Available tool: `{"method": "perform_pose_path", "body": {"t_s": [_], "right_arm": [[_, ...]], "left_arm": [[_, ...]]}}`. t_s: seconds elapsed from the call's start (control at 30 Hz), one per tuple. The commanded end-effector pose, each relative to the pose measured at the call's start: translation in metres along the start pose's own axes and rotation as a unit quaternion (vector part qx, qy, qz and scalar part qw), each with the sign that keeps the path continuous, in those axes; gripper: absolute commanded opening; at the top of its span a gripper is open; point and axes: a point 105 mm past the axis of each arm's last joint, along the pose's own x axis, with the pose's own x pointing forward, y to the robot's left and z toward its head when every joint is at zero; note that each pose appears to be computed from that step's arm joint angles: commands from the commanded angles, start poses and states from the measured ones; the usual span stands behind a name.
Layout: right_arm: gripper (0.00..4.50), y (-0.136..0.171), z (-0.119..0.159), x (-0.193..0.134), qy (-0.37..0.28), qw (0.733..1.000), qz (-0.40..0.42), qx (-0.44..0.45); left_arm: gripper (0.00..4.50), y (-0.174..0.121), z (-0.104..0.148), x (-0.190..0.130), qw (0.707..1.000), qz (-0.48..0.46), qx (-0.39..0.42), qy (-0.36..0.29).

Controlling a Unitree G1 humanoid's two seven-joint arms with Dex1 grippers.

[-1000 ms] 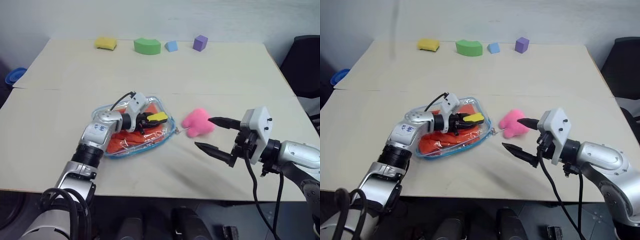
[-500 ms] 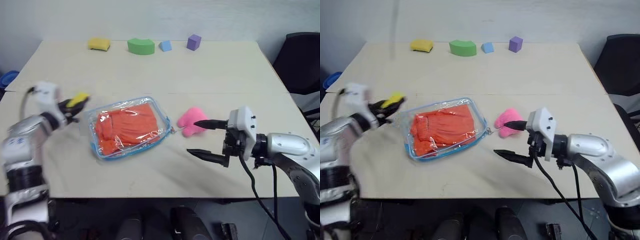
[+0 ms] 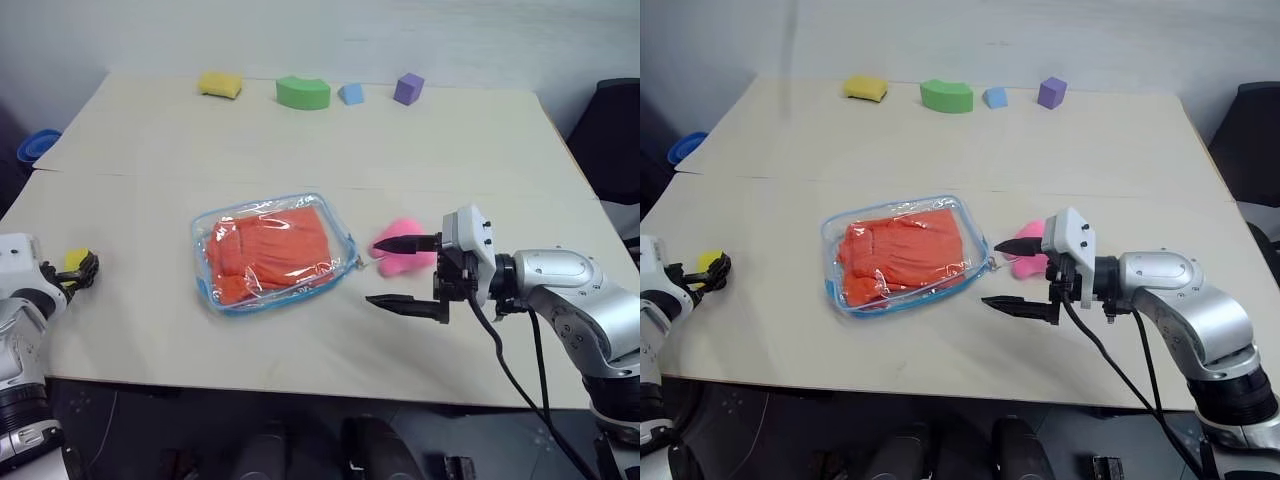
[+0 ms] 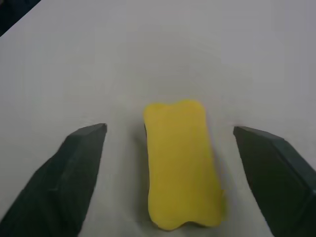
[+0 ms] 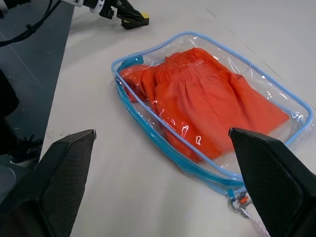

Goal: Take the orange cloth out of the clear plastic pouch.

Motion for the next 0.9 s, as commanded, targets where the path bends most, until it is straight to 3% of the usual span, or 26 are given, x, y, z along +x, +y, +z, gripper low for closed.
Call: {"method": "perform_pose_path", "body": {"t_s": [0.03, 0.17, 0.27, 0.33, 0.47, 0.63, 0.9], "right_arm": [[4.5, -0.003, 0.011, -0.011, -0.005, 1.0, -0.017, -0.024], [4.5, -0.001, 0.008, -0.018, -0.001, 0.999, -0.031, -0.019], [4.5, 0.003, 0.006, -0.022, 0.002, 0.999, -0.039, -0.013], [4.5, 0.006, 0.005, -0.024, 0.005, 0.999, -0.043, -0.008], [4.5, 0.011, 0.004, -0.028, 0.013, 0.999, -0.041, -0.003], [4.5, 0.014, 0.002, -0.032, 0.023, 0.999, -0.041, -0.001], [4.5, 0.017, 0.0, -0.035, 0.026, 0.998, -0.056, -0.001]], "left_arm": [[4.46, 0.011, 0.033, -0.016, 1.0, -0.001, 0.014, -0.027], [4.46, 0.0, 0.066, -0.03, 0.997, -0.049, 0.008, -0.055], [4.46, -0.05, 0.099, -0.052, 0.976, -0.191, 0.056, -0.087], [4.46, -0.101, 0.108, -0.076, 0.938, -0.32, 0.096, -0.093], [4.46, -0.175, 0.085, -0.11, 0.843, -0.491, 0.216, -0.049], [4.46, -0.209, 0.041, -0.109, 0.755, -0.551, 0.354, 0.023], [4.46, -0.236, 0.008, -0.093, 0.701, -0.554, 0.446, 0.049]]}}
